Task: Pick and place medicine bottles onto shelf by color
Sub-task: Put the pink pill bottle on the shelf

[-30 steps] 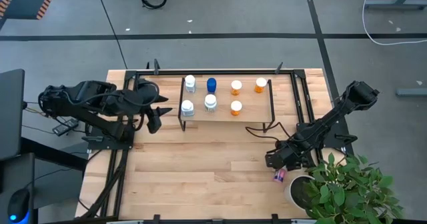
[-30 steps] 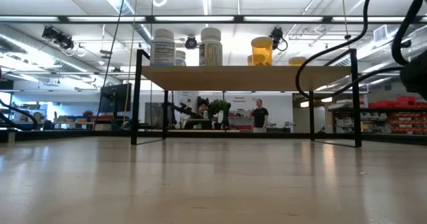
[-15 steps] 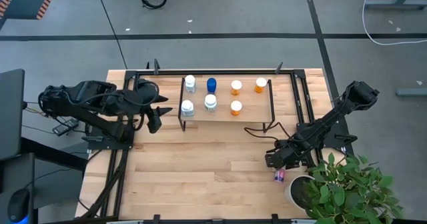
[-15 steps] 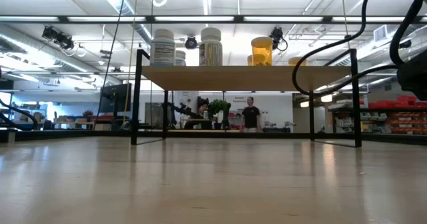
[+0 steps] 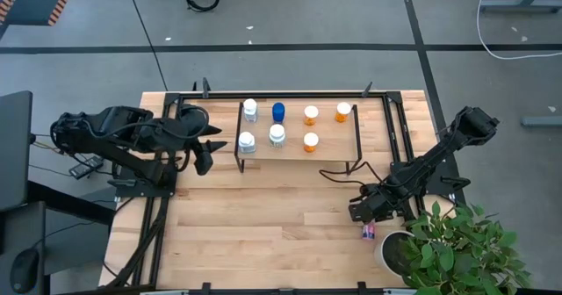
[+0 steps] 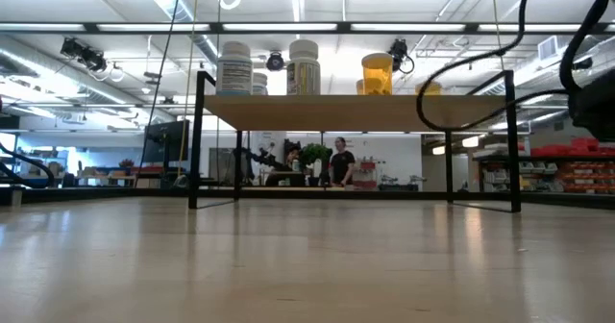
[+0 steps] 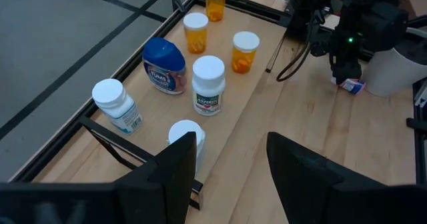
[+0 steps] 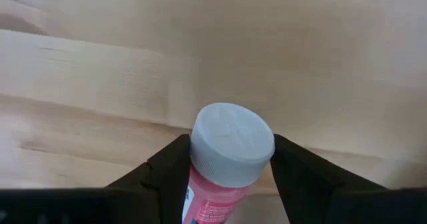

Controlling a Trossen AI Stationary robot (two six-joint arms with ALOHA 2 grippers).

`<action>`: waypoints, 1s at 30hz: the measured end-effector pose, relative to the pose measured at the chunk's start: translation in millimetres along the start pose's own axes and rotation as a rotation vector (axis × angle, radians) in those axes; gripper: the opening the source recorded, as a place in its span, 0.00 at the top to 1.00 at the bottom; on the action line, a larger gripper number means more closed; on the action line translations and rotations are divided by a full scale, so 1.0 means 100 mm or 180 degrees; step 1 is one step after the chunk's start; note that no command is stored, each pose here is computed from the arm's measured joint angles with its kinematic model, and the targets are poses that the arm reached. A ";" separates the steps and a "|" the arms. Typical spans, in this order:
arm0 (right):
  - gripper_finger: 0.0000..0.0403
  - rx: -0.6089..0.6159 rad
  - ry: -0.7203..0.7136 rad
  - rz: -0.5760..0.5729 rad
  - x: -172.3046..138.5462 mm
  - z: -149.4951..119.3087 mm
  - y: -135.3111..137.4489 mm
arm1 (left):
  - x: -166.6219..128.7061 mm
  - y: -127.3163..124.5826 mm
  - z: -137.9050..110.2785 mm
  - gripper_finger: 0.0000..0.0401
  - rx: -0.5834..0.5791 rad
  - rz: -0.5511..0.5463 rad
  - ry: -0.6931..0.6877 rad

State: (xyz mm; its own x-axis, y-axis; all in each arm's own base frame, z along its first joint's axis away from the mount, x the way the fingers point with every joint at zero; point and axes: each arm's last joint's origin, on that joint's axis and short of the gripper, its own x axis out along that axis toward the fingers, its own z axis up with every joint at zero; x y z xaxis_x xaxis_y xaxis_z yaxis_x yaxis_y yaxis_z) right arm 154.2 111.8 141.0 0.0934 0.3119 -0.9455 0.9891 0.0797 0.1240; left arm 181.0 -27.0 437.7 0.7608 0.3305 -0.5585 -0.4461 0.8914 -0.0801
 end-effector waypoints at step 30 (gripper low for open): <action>0.51 -0.2157 -0.1538 0.0795 -1.06 -0.45 0.62 | 0.00 0.00 0.00 0.53 0.0008 0.0016 -0.0004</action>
State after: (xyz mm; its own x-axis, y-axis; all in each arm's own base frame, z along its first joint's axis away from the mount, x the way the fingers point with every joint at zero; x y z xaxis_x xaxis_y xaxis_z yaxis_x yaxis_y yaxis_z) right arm 200.2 126.1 262.7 0.4888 -0.0283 -0.8719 0.6664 0.6572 0.3522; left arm 180.9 -26.9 437.6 0.7592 0.3355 -0.5578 -0.4488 0.8905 -0.0752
